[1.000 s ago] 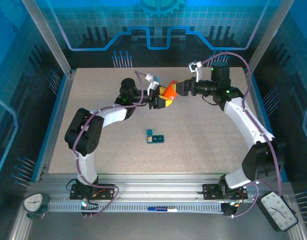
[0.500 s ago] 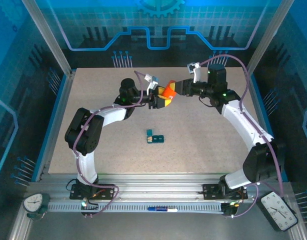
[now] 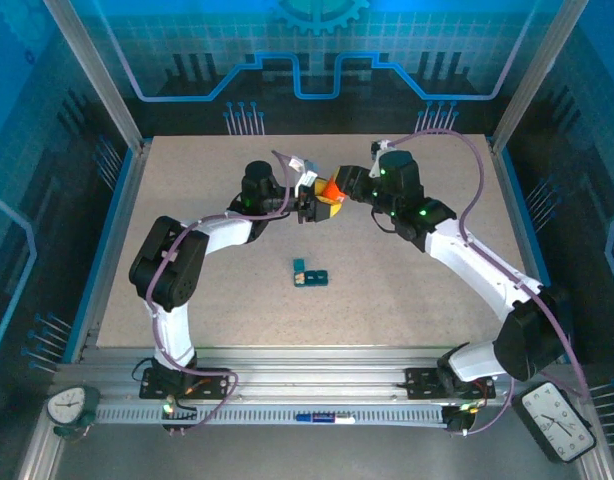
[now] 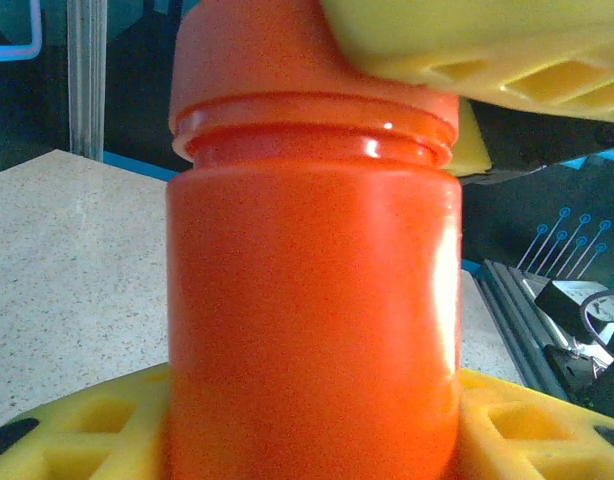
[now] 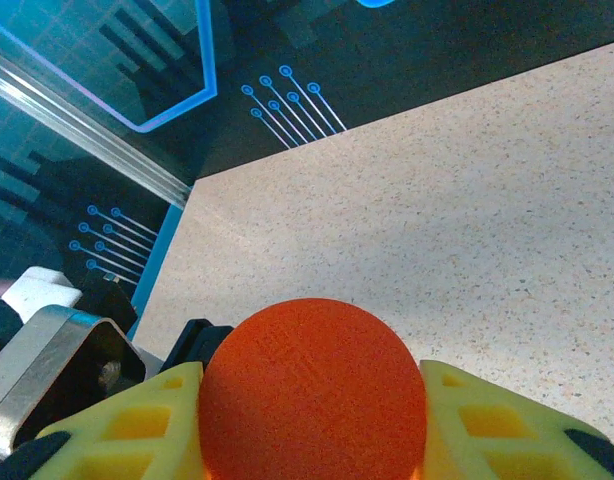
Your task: Sort the pills into containers
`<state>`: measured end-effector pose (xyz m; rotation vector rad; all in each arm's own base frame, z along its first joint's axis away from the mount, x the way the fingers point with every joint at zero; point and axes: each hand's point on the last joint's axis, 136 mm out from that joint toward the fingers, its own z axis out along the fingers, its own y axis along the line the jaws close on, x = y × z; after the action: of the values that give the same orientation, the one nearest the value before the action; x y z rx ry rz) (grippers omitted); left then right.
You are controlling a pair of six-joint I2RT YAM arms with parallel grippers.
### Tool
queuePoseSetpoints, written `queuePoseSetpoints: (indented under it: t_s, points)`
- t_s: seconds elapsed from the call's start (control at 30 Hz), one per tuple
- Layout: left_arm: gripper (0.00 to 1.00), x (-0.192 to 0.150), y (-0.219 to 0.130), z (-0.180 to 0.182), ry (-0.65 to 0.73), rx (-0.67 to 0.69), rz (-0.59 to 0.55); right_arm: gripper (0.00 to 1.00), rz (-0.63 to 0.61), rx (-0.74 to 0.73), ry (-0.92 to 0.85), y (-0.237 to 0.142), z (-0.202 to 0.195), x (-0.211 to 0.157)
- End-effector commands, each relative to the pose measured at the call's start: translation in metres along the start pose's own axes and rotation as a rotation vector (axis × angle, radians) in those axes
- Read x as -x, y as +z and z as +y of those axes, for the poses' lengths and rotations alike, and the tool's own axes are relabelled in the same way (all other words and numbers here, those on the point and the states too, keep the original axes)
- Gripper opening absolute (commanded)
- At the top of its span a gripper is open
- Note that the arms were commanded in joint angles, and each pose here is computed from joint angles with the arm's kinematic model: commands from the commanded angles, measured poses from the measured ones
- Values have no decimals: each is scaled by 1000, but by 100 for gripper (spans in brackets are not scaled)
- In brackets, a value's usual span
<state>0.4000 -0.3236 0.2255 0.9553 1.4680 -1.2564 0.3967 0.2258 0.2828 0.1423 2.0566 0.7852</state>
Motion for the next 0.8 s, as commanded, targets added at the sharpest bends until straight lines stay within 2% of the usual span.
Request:
queuePoseSetpoints:
  t_s: [0.0,0.07,0.13,0.27,0.37,0.57,0.77]
  points:
    - [0,42,7,-21,138,-6,-78,30,126,58,29,0,16,-34]
    - [0,41,7,-21,135,-10,-76,34,127,82,35,-3,14,-26]
    - [0,41,7,-22,133,-15,-76,42,125,127,25,-8,14,-16]
    - [0,41,7,-21,124,-22,-74,70,105,253,-56,-30,22,10]
    - [0,41,7,-23,124,-32,-73,83,97,358,-152,-49,34,20]
    - [0,41,5,-25,109,-56,-67,89,82,417,-300,-64,24,29]
    - [0,42,5,-31,81,-118,-61,88,156,500,-316,-48,4,33]
